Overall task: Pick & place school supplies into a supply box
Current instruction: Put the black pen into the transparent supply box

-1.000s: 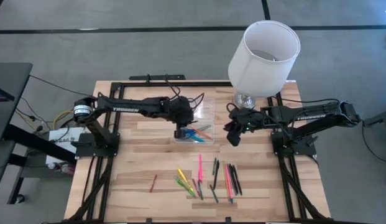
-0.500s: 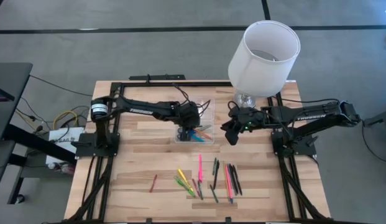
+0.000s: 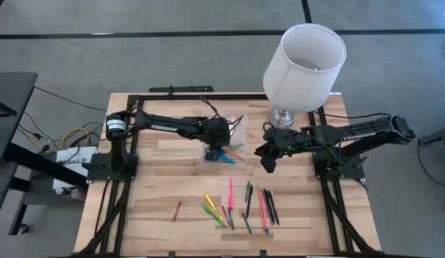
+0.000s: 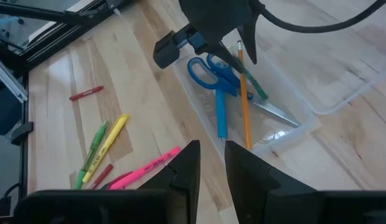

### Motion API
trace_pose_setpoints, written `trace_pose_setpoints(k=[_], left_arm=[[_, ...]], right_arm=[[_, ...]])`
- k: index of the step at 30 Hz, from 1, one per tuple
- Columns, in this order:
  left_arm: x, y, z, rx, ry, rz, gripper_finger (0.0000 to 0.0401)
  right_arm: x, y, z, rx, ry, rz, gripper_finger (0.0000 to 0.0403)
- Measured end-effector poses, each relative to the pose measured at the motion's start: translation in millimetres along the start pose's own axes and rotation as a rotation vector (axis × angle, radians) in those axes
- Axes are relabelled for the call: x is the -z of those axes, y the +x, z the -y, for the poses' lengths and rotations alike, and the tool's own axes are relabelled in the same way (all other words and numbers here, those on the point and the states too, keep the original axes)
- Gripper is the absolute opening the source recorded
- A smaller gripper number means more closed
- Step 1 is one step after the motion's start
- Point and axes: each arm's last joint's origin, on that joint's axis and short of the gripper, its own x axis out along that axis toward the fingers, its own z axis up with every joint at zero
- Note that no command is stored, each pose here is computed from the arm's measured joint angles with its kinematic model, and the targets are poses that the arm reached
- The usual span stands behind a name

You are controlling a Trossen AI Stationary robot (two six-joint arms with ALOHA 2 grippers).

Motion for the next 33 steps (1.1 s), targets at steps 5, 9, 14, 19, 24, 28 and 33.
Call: trace_pose_setpoints(k=[5,9,14,19,24,28,33], left_arm=[[0,-2,-2,-0.004,-0.053,-0.029,0.0139],[-9,-14,-5,0.037,-0.101,-0.062,0.0154],[-19,-36,-8,0.093,-0.173,-0.152,0.0156],[-17,-46,-5,0.188,-0.251,-0.230,0.0157],[-11,-48,2,0.274,-0.318,-0.304,0.0157],[-7,-52,16,0.298,-0.351,-0.346,0.0157],[-3,-65,36,0.281,-0.372,-0.360,0.0157]], right_arm=[[1,0,1,0.005,0.014,-0.008,0.0067],[6,2,3,0.040,0.066,-0.063,0.0067],[23,11,4,0.131,0.156,-0.207,0.0067],[47,22,-6,0.222,0.208,-0.359,0.0067],[67,29,-24,0.236,0.236,-0.417,0.0067],[79,31,-34,0.245,0.261,-0.439,0.0067],[88,25,-42,0.255,0.305,-0.444,0.0067]])
